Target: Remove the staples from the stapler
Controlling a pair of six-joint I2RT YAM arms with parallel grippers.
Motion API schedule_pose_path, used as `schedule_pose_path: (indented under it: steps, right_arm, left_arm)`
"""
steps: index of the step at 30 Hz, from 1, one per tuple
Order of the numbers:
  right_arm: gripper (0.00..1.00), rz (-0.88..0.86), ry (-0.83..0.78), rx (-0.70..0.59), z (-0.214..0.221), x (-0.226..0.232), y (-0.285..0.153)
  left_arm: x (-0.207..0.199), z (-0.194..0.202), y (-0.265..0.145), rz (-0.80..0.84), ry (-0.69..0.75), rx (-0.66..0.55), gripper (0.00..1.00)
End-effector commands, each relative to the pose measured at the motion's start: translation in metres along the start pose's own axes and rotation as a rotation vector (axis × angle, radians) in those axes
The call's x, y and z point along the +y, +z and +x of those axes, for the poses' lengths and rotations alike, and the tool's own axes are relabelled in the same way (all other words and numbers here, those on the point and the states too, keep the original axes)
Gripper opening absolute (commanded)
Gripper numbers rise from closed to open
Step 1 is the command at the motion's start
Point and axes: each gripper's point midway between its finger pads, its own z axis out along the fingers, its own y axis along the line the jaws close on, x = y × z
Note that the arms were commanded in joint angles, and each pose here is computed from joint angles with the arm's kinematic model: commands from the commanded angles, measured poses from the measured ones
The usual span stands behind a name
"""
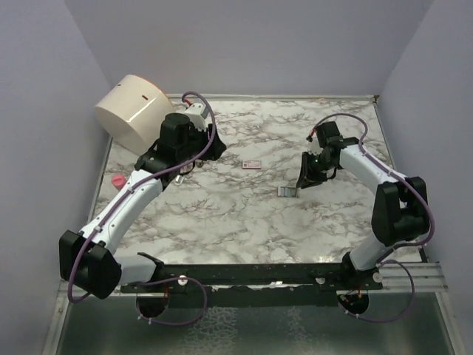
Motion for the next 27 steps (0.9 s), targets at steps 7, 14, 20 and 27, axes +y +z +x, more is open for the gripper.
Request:
schedule_pose_path:
  steps: [7,14,20,27]
  right_arm:
    - [0.19,0.186,-0.024,0.181,0.016,0.004,0.013]
    - [0.19,0.212,-0.006,0.212,0.013,0.012,0.029]
    - [0.20,0.250,0.008,0.212,0.007,0.011,0.032]
    - [0.20,0.279,0.011,0.253,0.010,0.009,0.037]
  left_arm:
    - [0.007,0.019,-0.016,-0.151,0.167,-0.004,0.51]
    - [0.001,0.022,-0.018,-0.163,0.202,-0.003,0.52]
    - [-0.002,0.026,-0.018,-0.171,0.224,0.004,0.54]
    - [-0.004,0.025,-0.020,-0.180,0.239,-0.001,0.54]
